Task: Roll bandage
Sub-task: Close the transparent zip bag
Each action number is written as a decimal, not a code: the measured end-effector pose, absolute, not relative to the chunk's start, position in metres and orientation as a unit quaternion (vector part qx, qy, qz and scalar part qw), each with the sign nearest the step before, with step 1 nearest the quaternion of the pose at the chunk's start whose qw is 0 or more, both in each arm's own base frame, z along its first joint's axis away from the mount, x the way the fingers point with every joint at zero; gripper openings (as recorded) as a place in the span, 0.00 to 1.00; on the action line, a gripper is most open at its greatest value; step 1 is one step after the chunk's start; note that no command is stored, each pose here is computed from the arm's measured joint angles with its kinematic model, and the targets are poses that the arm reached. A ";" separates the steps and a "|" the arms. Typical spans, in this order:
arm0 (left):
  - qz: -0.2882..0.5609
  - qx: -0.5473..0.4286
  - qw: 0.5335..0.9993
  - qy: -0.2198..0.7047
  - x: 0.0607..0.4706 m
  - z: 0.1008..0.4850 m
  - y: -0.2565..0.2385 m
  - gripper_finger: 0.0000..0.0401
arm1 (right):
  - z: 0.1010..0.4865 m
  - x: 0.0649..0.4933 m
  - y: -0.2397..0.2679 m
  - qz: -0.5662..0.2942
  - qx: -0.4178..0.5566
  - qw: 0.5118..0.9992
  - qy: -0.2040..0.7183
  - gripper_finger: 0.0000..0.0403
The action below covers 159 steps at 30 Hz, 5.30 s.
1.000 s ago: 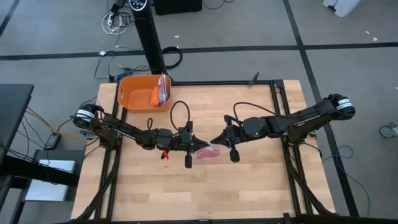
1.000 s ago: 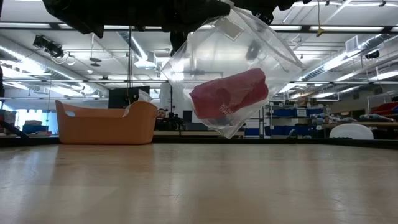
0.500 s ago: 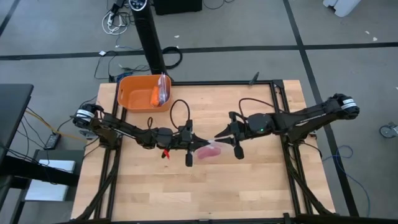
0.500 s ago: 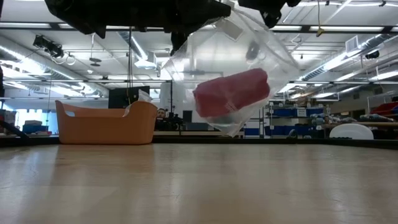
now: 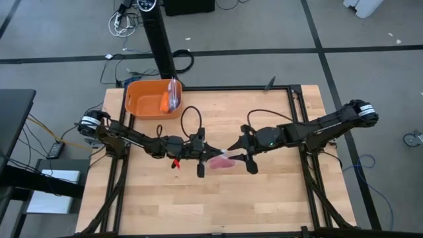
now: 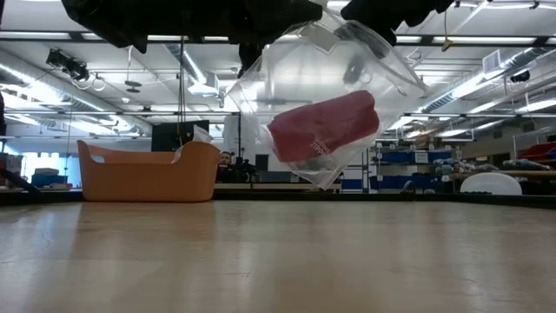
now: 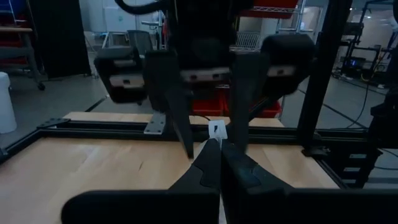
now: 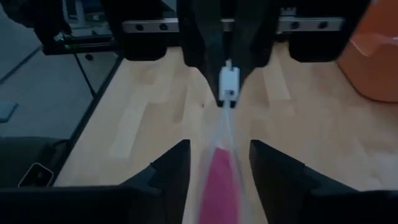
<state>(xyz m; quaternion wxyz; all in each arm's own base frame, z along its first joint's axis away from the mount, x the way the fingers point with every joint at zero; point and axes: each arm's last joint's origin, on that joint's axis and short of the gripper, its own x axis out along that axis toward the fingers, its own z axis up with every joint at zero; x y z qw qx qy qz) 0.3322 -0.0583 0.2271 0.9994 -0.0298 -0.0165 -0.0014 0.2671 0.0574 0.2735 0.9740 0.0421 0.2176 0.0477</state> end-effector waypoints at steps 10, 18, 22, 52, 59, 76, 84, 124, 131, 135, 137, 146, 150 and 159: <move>-0.003 -0.028 1.000 -0.010 0.332 0.226 -0.059 0.00 | 0.273 0.272 0.058 0.050 0.039 0.977 0.203 0.23; -0.009 -0.039 0.999 0.002 0.332 0.222 -0.059 0.02 | 0.263 0.279 0.059 0.058 0.005 0.974 0.219 0.01; -0.004 -0.062 0.998 0.005 0.332 0.222 -0.059 0.06 | 0.267 0.273 0.058 0.053 0.002 0.974 0.220 0.01; -0.011 -0.015 0.993 0.117 0.359 0.266 -0.054 0.09 | 0.304 0.264 0.054 0.043 -0.028 0.955 0.294 0.00; -0.014 -0.013 0.992 0.125 0.359 0.272 -0.055 0.09 | 0.302 0.263 0.054 0.043 -0.029 0.952 0.302 0.00; 0.012 -0.015 0.990 0.141 0.360 0.272 -0.044 0.01 | 0.311 0.261 0.053 0.041 -0.028 0.948 0.314 0.00; 0.031 0.001 0.990 0.141 0.360 0.272 -0.044 0.01 | 0.316 0.258 0.052 0.032 0.000 0.951 0.308 0.21; 0.038 -0.007 0.992 0.119 0.360 0.275 -0.050 0.00 | 0.316 0.265 0.059 0.013 -0.044 0.960 0.278 0.00; 0.008 -0.011 0.993 0.118 0.360 0.276 -0.052 0.00 | 0.316 0.266 0.053 -0.007 -0.044 0.960 0.278 0.00; 0.009 -0.016 0.991 0.129 0.360 0.273 -0.053 0.00 | 0.320 0.261 0.051 -0.022 -0.048 0.960 0.276 0.02; 0.010 -0.020 0.991 0.130 0.360 0.273 -0.052 0.00 | 0.328 0.255 0.051 -0.036 -0.057 0.959 0.277 0.05; 0.052 -0.080 0.989 0.115 0.360 0.275 -0.050 0.00 | 0.337 0.251 0.064 -0.050 -0.029 0.960 0.273 0.24; 0.065 -0.098 0.987 0.109 0.360 0.276 -0.049 0.00 | 0.329 0.258 0.065 -0.060 -0.027 0.955 0.288 0.29; 0.087 -0.110 0.984 0.110 0.361 0.275 -0.041 0.00 | 0.330 0.259 0.067 -0.061 -0.034 0.957 0.282 0.29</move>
